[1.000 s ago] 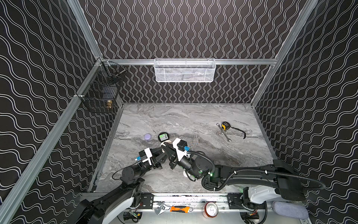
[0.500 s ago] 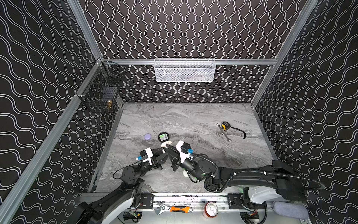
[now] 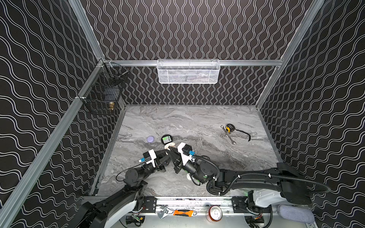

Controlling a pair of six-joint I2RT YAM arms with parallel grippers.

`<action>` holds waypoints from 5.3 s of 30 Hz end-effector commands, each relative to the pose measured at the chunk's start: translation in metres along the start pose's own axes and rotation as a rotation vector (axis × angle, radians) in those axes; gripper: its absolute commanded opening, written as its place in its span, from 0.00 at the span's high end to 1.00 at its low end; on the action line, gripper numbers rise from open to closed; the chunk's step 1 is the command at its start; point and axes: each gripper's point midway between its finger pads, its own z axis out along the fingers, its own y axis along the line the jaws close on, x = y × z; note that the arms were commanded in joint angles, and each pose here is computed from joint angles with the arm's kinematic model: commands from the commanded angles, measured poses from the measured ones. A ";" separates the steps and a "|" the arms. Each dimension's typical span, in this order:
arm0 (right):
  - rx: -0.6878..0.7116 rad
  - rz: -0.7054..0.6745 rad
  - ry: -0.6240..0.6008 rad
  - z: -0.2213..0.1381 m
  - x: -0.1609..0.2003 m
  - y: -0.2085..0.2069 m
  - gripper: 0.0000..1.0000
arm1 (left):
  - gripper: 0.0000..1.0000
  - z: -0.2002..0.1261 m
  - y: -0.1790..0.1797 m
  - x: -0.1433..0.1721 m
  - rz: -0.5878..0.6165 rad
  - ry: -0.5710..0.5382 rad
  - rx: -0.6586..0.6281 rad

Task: Insert wireless bluetooth earbuds into charging case
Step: Insert the wireless bluetooth earbud into the charging case, then close the charging case.

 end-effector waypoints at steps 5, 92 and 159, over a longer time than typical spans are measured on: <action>0.027 -0.046 0.089 0.001 0.014 -0.009 0.79 | 1.00 0.000 -0.021 -0.024 0.080 -0.083 0.100; 0.050 -0.026 0.129 -0.041 -0.015 -0.028 0.26 | 1.00 0.001 -0.018 -0.018 0.070 -0.068 0.086; 0.145 0.176 0.551 0.012 0.010 -0.104 0.60 | 1.00 0.016 -0.015 0.027 0.074 0.090 0.151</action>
